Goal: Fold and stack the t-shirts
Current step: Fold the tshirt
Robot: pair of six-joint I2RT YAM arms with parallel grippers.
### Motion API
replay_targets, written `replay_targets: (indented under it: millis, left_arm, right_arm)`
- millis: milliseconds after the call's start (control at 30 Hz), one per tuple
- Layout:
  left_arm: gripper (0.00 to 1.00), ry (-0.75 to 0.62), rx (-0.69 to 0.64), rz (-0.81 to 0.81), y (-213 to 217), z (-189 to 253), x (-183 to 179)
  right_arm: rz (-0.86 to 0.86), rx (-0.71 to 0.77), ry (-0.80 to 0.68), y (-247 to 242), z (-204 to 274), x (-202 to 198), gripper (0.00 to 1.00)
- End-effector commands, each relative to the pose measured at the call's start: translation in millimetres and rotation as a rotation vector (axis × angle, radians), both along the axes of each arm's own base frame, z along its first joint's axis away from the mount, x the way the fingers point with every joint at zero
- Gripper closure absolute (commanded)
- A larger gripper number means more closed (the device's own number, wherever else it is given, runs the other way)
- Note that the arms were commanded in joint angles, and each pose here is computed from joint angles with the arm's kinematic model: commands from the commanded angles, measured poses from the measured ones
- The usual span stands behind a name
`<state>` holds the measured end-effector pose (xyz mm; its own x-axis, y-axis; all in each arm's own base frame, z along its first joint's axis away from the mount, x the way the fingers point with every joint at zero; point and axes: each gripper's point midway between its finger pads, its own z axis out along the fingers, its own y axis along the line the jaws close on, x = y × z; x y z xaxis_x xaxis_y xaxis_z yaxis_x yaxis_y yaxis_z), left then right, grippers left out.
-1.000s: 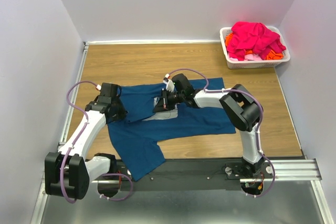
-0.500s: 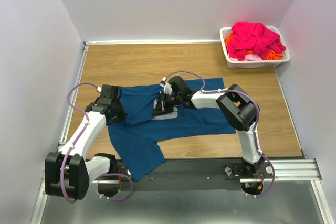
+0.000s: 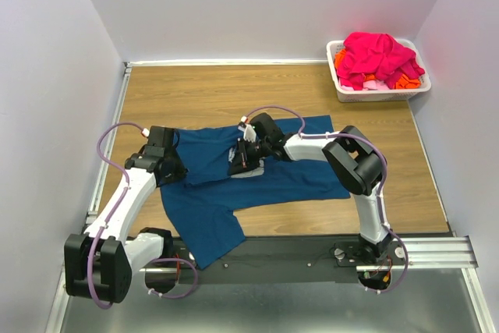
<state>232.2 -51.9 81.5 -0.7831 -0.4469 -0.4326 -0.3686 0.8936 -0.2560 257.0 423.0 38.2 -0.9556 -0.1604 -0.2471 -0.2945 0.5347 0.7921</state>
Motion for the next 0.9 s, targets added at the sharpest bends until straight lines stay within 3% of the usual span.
replay_targets:
  millis: [0, 33, 67, 100, 167, 333, 400, 600, 633, 700, 733, 833, 867]
  left_arm:
    - [0.77, 0.003, -0.026, -0.018, -5.6, -2.2, -7.4]
    - [0.70, -0.014, -0.032, -0.011, -6.0, 1.4, -6.1]
    - [0.55, -0.031, -0.036, -0.007, -6.1, 6.1, -3.9]
    - [0.47, -0.048, -0.033, 0.002, -5.3, 10.6, -1.1]
    - [0.31, -0.123, -0.006, 0.040, 2.5, 29.7, 11.9]
    - [0.30, -0.281, 0.047, 0.111, 26.9, 62.0, 60.5]
    - [0.35, -0.349, 0.048, 0.121, 37.5, 73.1, 88.3]
    - [0.74, -0.357, 0.071, 0.112, 55.7, 56.1, 169.2]
    - [0.81, -0.310, 0.082, 0.118, 61.8, 36.0, 177.5]
    - [0.85, -0.324, 0.087, 0.120, 67.2, 36.6, 199.9]
    - [0.90, -0.278, 0.092, 0.116, 69.6, 15.9, 205.1]
    - [0.92, -0.211, 0.086, 0.107, 75.7, -11.8, 218.0]
    - [0.99, -0.209, 0.086, 0.114, 80.4, -14.9, 222.3]
  right_arm:
    - [0.022, -0.020, -0.045, 0.2, 7.1, 1.4, 0.77]
    - [0.025, -0.034, -0.052, -1.8, 8.6, 2.4, 0.74]
    - [0.029, -0.052, -0.088, -4.4, 12.6, 8.5, 0.67]
    - [0.030, -0.061, -0.102, -8.2, 20.1, 9.9, 0.64]
    - [0.007, -0.060, -0.147, -19.4, 31.8, 25.5, 0.61]
    - [-0.125, -0.071, -0.206, -72.1, 52.7, 73.0, 0.61]
    - [-0.219, -0.086, -0.223, -106.6, 56.9, 102.1, 0.60]
    - [-0.470, -0.191, -0.250, -202.9, 44.2, 165.6, 0.61]
    - [-0.514, -0.207, -0.251, -220.7, 42.3, 175.6, 0.62]
    - [-0.566, -0.252, -0.262, -239.7, 34.2, 188.8, 0.63]
    - [-0.585, -0.267, -0.262, -248.3, 30.9, 193.6, 0.63]
    - [-0.654, -0.325, -0.243, -278.0, 11.8, 207.8, 0.64]
    - [-0.684, -0.345, -0.240, -291.3, 7.7, 212.5, 0.64]
